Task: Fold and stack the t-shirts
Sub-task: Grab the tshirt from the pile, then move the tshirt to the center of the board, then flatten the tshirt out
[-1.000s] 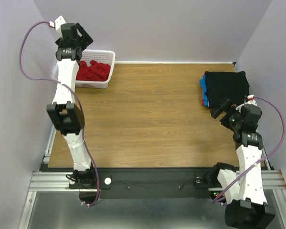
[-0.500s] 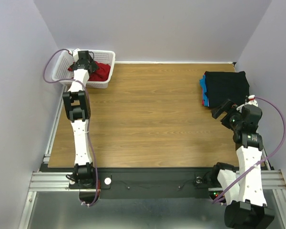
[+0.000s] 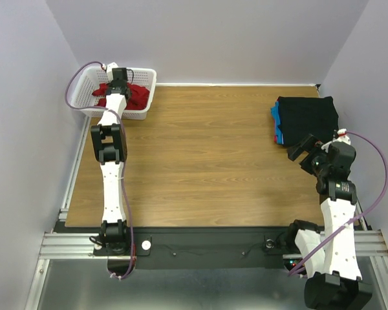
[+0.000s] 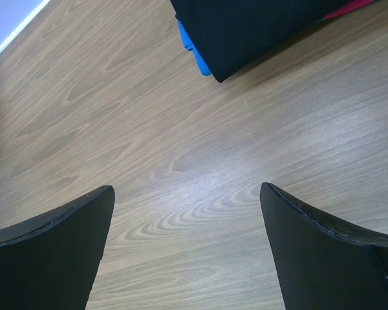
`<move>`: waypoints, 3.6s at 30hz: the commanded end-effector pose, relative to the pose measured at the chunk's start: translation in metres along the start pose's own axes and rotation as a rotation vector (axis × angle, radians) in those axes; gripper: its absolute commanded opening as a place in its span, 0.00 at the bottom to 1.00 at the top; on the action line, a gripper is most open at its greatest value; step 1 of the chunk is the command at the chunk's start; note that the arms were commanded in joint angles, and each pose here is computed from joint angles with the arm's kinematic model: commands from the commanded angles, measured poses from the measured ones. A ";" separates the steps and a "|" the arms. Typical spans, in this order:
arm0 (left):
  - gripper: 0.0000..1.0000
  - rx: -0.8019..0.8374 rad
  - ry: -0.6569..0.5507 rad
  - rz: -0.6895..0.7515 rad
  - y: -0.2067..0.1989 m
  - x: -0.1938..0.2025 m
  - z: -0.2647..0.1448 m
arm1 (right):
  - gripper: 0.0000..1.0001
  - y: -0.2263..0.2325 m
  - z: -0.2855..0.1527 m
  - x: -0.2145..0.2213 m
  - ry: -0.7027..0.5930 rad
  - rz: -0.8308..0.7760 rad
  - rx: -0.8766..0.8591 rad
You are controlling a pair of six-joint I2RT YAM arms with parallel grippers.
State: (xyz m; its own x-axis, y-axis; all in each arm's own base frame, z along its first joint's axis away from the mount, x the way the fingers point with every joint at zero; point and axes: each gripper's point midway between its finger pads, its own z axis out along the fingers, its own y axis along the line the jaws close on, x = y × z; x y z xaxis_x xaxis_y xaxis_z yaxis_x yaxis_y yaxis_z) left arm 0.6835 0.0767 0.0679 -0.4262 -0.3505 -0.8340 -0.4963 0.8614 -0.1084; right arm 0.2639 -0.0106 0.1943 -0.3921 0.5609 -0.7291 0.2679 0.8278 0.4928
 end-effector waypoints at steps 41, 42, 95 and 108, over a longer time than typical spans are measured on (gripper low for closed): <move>0.99 0.962 -0.205 -0.047 -0.153 -0.069 -0.494 | 1.00 0.028 -0.021 -0.011 -0.063 -0.037 -0.135; 0.99 0.918 -0.157 -0.016 -0.144 -0.042 -0.476 | 1.00 0.029 -0.020 -0.010 -0.056 -0.038 -0.142; 0.00 0.853 0.516 -0.022 -0.053 0.298 -0.463 | 1.00 0.058 0.082 0.106 0.265 -0.195 0.121; 0.00 0.606 0.313 -0.204 0.040 0.244 -0.470 | 1.00 0.061 0.123 0.097 0.228 -0.175 0.237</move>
State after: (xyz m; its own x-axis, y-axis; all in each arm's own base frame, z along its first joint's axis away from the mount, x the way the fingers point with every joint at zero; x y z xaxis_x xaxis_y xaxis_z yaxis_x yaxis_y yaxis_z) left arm 0.2149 -0.1838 0.1408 -0.6354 -0.5046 -0.5845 0.0377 0.7357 -0.6762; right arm 0.3254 0.0993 0.0797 -0.7086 0.3808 -0.5940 0.3181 0.9239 0.2129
